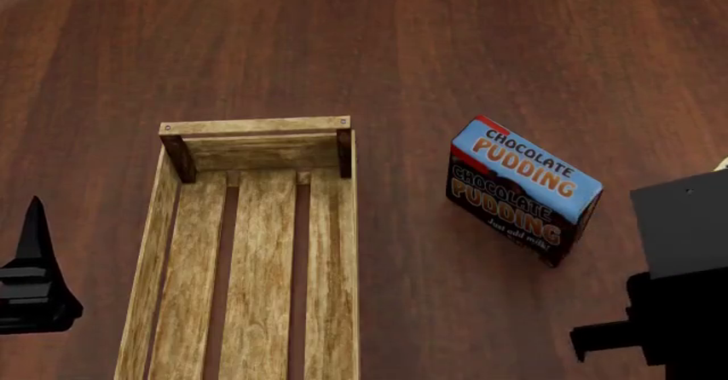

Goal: Stack the left bowl on the right bowl and place them in the tray.

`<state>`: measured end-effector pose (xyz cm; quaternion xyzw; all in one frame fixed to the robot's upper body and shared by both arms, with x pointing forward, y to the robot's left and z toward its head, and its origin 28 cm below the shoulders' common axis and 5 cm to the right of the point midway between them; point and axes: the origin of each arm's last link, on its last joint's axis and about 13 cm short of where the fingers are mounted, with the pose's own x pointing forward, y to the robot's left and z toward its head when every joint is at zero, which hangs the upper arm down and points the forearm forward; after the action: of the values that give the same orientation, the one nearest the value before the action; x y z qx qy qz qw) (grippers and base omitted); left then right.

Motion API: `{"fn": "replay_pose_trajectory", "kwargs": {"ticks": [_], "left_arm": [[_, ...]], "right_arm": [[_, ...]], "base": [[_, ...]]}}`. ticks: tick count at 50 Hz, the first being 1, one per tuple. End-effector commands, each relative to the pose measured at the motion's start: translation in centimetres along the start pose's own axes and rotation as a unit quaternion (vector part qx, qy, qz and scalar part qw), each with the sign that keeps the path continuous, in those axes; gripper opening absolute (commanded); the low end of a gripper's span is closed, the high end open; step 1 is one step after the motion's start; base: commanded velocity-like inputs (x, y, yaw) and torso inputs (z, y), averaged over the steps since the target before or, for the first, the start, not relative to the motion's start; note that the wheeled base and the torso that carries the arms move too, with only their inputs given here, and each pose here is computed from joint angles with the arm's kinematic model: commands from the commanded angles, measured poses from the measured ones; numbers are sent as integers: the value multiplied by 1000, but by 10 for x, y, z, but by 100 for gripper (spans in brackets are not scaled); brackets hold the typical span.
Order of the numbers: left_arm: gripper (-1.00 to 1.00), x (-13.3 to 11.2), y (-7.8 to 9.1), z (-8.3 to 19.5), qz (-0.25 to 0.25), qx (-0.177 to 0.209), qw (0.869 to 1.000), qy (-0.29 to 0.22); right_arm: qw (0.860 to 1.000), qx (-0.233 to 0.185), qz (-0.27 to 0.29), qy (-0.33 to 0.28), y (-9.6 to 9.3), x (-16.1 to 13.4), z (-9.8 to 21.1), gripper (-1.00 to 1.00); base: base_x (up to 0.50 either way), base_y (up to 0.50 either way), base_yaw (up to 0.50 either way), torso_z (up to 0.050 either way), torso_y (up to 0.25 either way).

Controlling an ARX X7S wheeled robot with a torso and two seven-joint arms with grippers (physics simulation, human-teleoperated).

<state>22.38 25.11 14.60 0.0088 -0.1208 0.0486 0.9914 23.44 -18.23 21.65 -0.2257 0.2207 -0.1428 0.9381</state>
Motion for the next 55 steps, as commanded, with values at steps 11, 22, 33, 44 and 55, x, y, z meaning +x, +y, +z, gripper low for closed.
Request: {"fn": "replay_pose_trajectory", "kwargs": {"ticks": [11,22,33,44,55], "left_arm": [[100,1,1,-1,2,1,1000,2],[100,0,2,0,4,-1,1000,0],[100,-1,1,1,3,-3,1000,-1],[100,0,1,1,4,-2,1000,-2],[100,-1,1,1,3,-2,1000,-2]], "right_arm": [[997,13,-70,15,-38,1,-3,-100],[995,20,-90,24,-53,-15,-8,-100],[993,35,-105,50,-63,-17,-28,-100],[991,42,-104,68,-62,-16,-42,-100],[990,47,-103,80,-61,-18,-51,-100]], "base": [[0,0,0,0,0],[0,0,0,0,0],[0,0,0,0,0],[0,0,0,0,0],[0,0,0,0,0]]}}
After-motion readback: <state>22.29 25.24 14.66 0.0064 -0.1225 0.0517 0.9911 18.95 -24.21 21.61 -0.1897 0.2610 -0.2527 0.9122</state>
